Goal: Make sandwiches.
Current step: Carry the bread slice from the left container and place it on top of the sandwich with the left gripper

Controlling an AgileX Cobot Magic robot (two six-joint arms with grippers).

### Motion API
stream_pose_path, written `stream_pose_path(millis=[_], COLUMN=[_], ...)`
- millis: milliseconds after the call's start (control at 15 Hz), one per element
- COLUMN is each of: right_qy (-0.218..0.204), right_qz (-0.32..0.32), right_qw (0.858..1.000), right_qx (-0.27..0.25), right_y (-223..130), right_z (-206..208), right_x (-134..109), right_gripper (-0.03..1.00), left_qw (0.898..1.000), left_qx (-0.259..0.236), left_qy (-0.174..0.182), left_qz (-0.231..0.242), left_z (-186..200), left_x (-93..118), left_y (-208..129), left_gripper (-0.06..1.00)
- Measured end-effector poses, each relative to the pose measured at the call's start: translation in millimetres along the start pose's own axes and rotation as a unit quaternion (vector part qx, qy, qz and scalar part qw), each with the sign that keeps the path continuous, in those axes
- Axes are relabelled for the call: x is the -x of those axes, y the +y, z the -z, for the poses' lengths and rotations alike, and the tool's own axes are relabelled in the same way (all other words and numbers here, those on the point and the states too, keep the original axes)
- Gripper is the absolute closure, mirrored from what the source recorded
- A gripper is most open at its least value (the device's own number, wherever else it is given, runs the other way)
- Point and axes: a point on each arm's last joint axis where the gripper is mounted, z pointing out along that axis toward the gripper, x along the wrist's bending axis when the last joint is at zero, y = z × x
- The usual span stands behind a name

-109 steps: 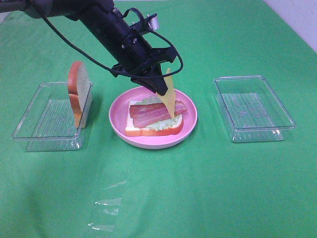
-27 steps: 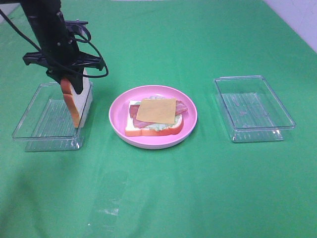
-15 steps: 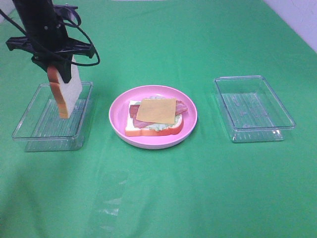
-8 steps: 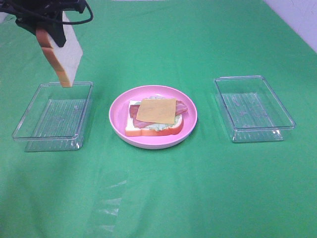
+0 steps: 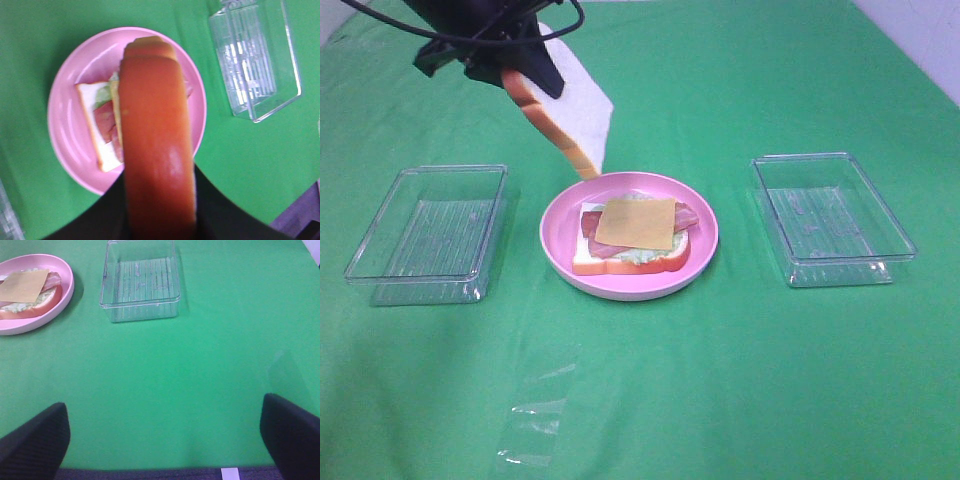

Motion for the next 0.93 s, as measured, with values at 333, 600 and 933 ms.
stream_pose_path(millis=[333,600,933], right_qy=[0.0,0.0,0.0], right_qz=[0.0,0.0,0.0], right_qw=[1.0,1.0,1.0], right_qx=[0.0,0.0,0.0], right_y=[0,0,0], right_z=[0,0,0], right_x=[0,0,0], right_gripper=[-0.01,-0.01,-0.01], left_qw=[0.993,0.992,0.993], left_qx=[0.042,0.042,0.02], left_qy=[-0.109,-0.11,-0.104], left_qz=[0.026,0.034,0.042], left_z=[-52,-81,-120], left_x=[-13,-6,2], left_y=[-9,-24,-38], left_gripper=[0.76,0.76,0.76])
